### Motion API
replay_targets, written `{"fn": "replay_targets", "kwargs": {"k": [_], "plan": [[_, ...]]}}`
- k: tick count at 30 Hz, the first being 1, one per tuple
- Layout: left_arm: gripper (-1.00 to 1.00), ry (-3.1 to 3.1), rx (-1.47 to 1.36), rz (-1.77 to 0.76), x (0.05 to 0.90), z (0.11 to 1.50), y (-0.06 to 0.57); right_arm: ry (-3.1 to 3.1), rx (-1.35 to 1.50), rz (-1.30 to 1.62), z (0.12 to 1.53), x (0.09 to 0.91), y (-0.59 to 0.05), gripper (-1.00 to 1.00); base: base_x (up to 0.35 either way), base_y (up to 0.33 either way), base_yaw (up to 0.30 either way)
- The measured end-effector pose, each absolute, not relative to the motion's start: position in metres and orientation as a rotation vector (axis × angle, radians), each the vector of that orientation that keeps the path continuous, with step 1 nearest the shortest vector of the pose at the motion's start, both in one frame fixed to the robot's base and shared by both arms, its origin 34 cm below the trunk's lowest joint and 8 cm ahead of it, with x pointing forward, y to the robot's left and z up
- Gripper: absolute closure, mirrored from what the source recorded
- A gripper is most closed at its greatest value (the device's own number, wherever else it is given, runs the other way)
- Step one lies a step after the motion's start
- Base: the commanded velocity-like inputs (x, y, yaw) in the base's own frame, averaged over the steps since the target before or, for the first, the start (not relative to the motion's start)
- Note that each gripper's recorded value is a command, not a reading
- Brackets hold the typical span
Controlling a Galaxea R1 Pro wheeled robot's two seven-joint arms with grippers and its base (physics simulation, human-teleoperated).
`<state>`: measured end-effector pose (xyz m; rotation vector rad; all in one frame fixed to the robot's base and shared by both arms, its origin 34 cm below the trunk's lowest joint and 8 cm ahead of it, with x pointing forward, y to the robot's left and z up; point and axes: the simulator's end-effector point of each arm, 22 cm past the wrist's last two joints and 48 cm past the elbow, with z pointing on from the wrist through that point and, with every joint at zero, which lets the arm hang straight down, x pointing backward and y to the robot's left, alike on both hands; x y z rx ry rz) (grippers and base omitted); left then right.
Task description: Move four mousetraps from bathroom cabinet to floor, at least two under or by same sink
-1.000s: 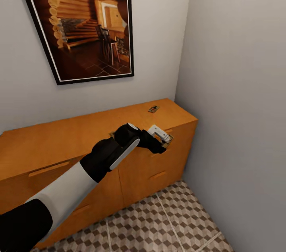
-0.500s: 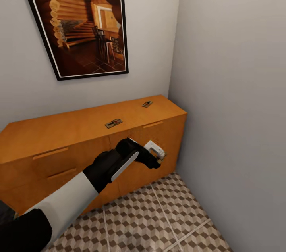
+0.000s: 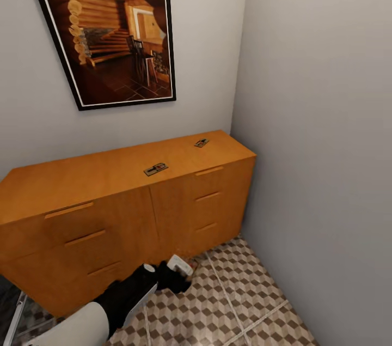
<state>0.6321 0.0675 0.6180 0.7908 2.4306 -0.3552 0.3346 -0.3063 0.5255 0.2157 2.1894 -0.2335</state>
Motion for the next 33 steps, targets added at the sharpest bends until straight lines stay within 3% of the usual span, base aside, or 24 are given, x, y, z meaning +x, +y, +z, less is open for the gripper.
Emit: {"fn": "replay_targets", "kwargs": {"k": [10, 20, 33], "plan": [[1.00, 2.520, 0.364, -0.245, 0.552, 0.518, 0.196, 2.218, 0.062, -0.136, 0.523, 0.392, -0.278, 1.00, 0.000, 0.000, 0.000], [1.00, 2.305, 0.278, -0.154, 0.518, 0.522, 0.236, 2.203, 0.048, -0.124, 0.546, 0.467, -0.275, 1.00, 0.000, 0.000, 0.000], [1.00, 2.258, 0.185, -0.099, 0.495, 0.524, 0.263, 2.186, 0.047, -0.118, 0.552, 0.475, -0.274, 1.00, 0.000, 0.000, 0.000]]}}
